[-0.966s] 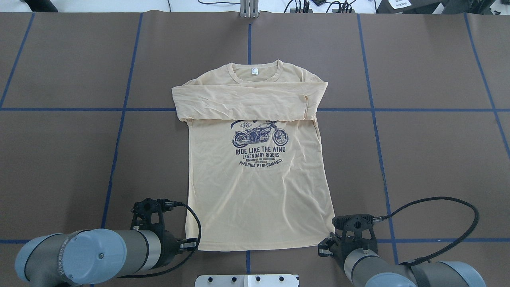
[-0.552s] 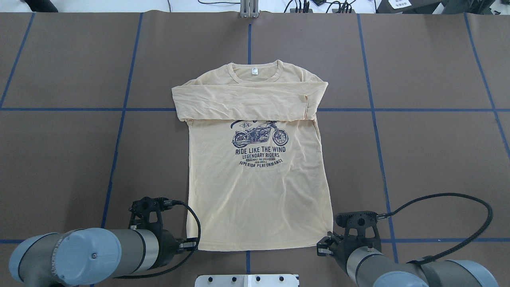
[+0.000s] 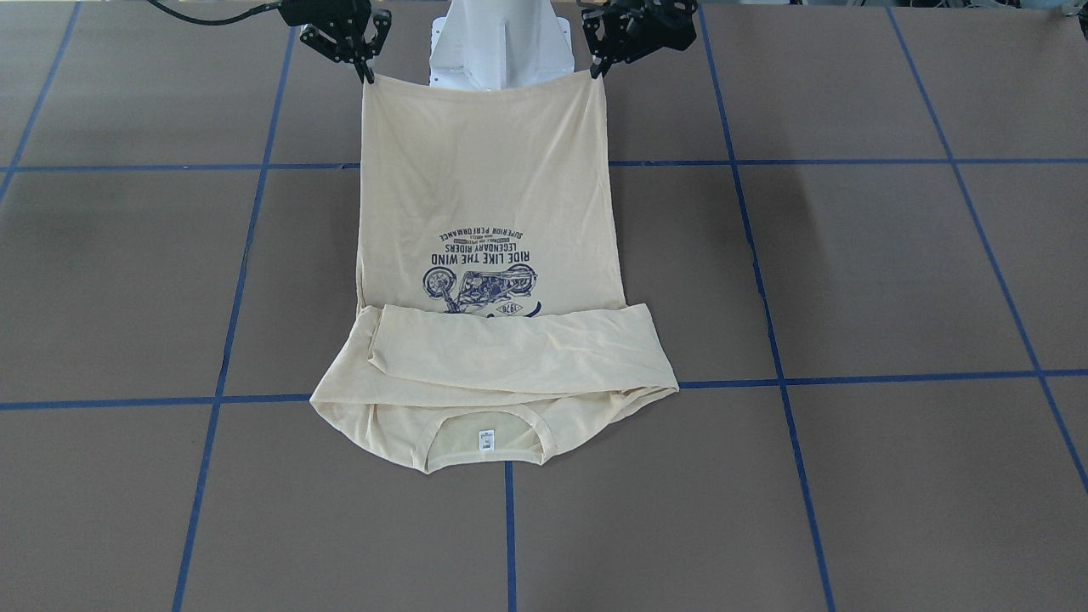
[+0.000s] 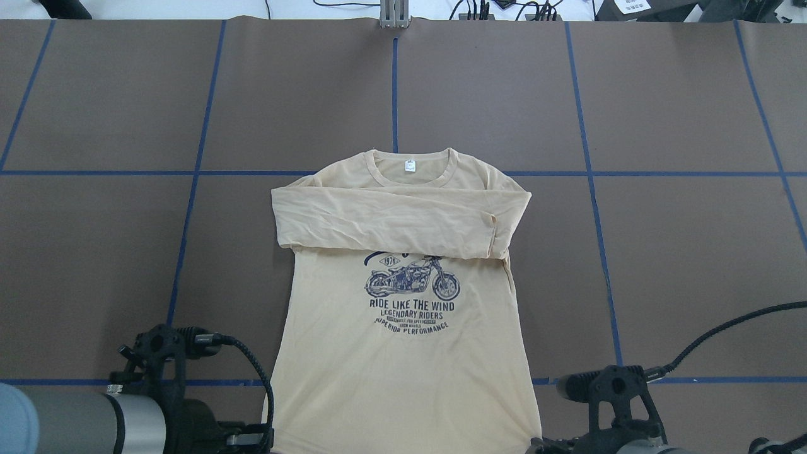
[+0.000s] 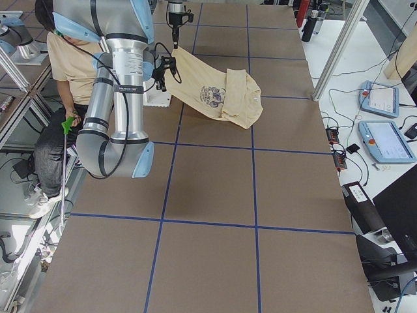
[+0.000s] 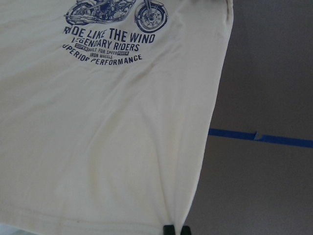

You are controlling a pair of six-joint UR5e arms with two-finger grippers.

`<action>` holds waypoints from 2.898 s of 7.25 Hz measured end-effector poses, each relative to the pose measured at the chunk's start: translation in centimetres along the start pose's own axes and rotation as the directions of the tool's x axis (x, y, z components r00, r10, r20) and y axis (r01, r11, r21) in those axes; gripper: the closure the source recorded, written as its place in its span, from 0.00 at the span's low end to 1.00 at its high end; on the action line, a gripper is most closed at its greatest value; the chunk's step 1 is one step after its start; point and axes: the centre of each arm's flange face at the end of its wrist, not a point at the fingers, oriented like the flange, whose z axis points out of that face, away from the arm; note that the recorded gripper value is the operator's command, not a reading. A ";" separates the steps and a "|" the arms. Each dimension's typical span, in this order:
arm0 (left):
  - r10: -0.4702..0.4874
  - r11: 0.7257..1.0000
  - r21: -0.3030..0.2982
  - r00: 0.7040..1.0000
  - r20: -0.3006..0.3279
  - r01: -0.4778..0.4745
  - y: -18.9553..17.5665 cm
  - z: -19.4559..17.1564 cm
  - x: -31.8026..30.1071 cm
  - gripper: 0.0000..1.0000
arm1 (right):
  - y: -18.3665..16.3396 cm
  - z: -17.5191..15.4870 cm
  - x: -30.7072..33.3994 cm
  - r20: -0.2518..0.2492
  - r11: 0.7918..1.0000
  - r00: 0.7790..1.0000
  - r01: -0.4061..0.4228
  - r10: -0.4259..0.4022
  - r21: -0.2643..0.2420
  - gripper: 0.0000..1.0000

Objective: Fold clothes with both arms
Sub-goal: 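Lift the hem with both grippers and fold it toward the collar, then lay the hem near the collar and open both grippers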

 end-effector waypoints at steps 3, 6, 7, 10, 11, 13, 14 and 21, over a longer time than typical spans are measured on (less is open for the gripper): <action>-0.025 0.998 0.056 0.999 0.037 0.023 -2.2 -0.3 -0.1 1.00 | -3.4 -0.5 1.0 -0.043 0.997 0.998 -0.039 0.042 0.072 1.00; -0.049 0.972 0.235 0.992 0.120 0.020 -11.7 5.2 1.7 1.00 | -13.3 5.9 -0.7 -0.132 0.968 0.986 -0.073 0.106 0.238 1.00; -0.058 0.957 0.288 0.989 0.139 0.016 -14.8 5.4 1.8 1.00 | -16.7 6.4 -0.5 -0.154 0.956 0.981 -0.070 0.118 0.286 1.00; -0.120 0.909 0.413 0.982 0.147 0.050 -21.4 3.1 1.1 1.00 | -23.5 4.9 0.0 -0.165 0.921 0.973 -0.090 0.163 0.379 1.00; -0.136 0.891 0.451 0.979 0.154 0.053 -23.3 3.4 1.4 1.00 | -25.2 5.5 -0.3 -0.175 0.913 0.968 -0.098 0.180 0.395 1.00; -0.155 0.862 0.505 0.975 0.160 0.054 -26.9 5.5 1.6 1.00 | -27.6 7.5 0.5 -0.223 0.909 0.953 -0.101 0.206 0.405 1.00; -0.152 0.855 0.517 0.974 0.168 0.044 -28.5 6.9 0.9 1.00 | -28.4 8.2 1.0 -0.241 0.907 0.946 -0.102 0.215 0.409 1.00; -0.141 0.841 0.542 0.966 0.215 0.002 -34.3 14.8 -2.4 0.57 | -33.0 16.0 3.0 -0.278 0.901 0.931 -0.101 0.234 0.421 0.43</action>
